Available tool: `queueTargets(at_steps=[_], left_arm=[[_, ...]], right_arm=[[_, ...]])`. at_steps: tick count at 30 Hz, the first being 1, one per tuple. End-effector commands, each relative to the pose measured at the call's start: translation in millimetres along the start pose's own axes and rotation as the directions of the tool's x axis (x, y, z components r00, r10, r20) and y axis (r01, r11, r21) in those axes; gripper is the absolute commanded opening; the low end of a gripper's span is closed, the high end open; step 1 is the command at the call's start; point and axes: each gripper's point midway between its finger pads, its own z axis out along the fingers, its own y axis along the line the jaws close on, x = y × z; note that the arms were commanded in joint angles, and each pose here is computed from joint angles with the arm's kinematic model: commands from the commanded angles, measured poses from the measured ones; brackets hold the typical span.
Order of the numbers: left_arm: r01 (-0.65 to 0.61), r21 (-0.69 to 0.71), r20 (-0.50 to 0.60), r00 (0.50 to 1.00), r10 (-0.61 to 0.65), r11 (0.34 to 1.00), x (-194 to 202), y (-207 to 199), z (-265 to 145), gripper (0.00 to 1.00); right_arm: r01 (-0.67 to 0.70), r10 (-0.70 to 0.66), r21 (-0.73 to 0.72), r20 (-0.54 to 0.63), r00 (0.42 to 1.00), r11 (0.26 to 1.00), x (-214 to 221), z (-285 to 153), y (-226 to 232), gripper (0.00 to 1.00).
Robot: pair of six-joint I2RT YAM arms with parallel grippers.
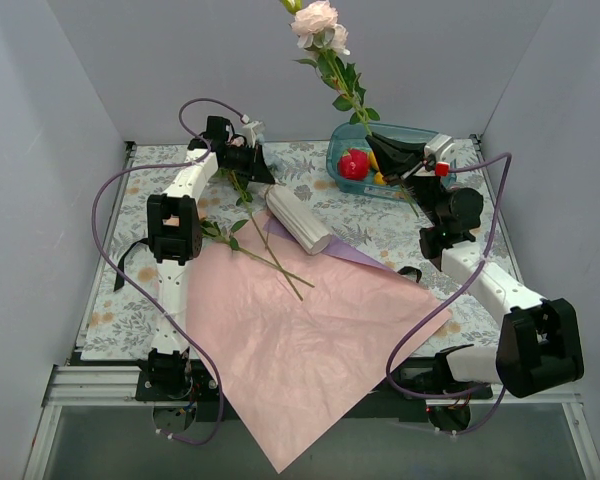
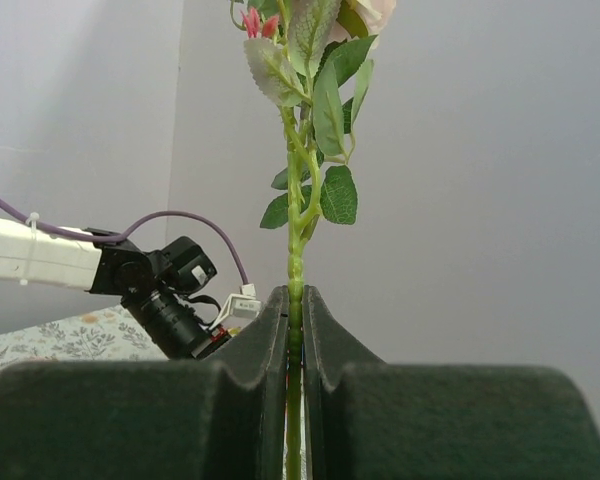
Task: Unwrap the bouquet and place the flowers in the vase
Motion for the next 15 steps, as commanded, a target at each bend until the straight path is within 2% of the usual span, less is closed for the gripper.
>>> queueTargets(at_steps=[1, 7, 11, 15], left_arm=[[-0.059, 0.014, 0.03, 0.998, 0.059, 0.998, -18.5, -10.6, -0.8, 0.0], [-0.125, -0.017, 0.115, 0.985, 0.126, 0.992, -60.1, -28.5, -18.3, 0.0], [-0.245, -0.072, 0.179, 0.951, 0.254, 0.967, -97.5, -60.8, -37.0, 0.0], [-0.335, -0.118, 0.193, 0.915, 0.353, 0.935, -114.2, -86.8, -46.6, 0.0]], right_arm=[[0.024, -0.024, 0.006, 0.051, 0.998, 1.0, -22.2, -2.1, -0.2, 0.01], [0.019, -0.019, 0.0, 0.051, 0.999, 1.0, -21.8, -2.4, 0.5, 0.01], [0.015, -0.015, 0.0, 0.055, 0.998, 1.0, -23.4, -3.1, 1.3, 0.01], [0.011, -0.011, 0.001, 0.061, 0.998, 1.0, -25.6, -5.2, 1.9, 0.01]])
